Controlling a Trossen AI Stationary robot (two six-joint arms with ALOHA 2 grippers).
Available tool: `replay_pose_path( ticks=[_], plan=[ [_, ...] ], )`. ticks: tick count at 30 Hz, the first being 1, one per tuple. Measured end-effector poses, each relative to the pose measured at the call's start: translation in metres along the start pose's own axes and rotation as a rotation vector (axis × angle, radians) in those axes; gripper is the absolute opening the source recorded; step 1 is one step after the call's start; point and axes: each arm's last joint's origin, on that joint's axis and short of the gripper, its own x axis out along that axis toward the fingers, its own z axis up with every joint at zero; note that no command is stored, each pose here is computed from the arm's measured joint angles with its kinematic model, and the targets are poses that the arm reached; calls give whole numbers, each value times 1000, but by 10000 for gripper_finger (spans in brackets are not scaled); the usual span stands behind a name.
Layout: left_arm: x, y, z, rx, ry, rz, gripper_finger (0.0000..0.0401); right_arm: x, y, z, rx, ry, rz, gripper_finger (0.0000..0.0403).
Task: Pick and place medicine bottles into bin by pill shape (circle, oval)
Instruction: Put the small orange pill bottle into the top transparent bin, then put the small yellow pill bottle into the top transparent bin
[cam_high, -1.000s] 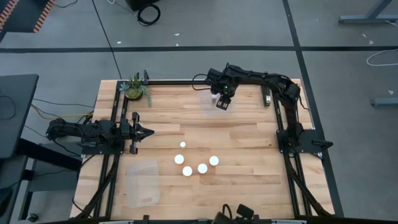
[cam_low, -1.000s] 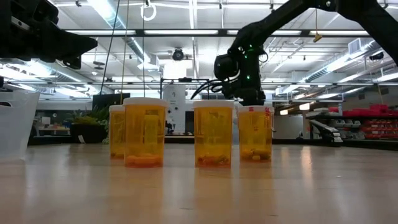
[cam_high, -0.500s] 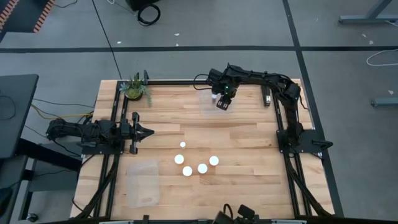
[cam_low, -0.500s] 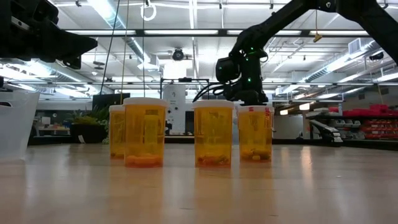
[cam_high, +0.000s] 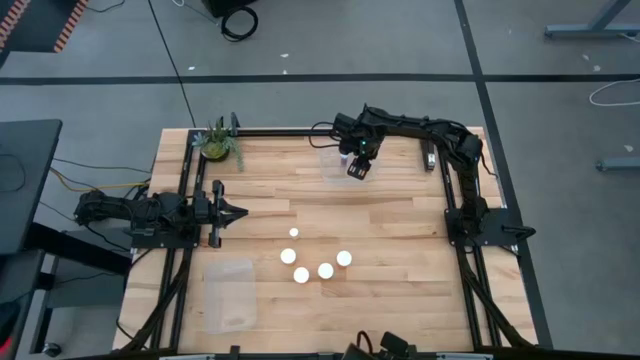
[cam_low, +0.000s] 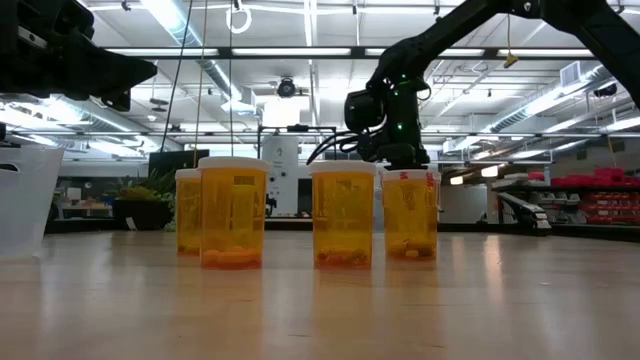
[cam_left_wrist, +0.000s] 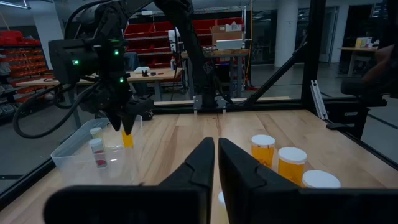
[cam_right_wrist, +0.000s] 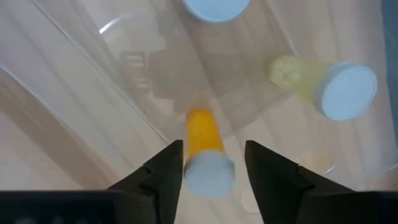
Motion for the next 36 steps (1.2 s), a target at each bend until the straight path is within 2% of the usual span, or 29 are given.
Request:
replay_pose_path(
  ticks=[4,12,18,22,28,36],
  plan=[
    [0,0,0,0,0,0,26,0,1,0,-3,-1,0,198],
    [0,0,0,0,0,0,36,-7,3,3,-15,-35,-2,202],
    [0,0,0,0,0,0,28,-24,24,12,-70,-108,-6,202],
    [0,0,0,0,0,0,26,-42,49,18,-122,-178,-18,202],
    [0,0,0,0,0,0,35,-62,107,22,-271,-326,3,202],
    [0,0,0,0,0,0,28,-76,180,11,-452,-463,46,202]
  ],
)
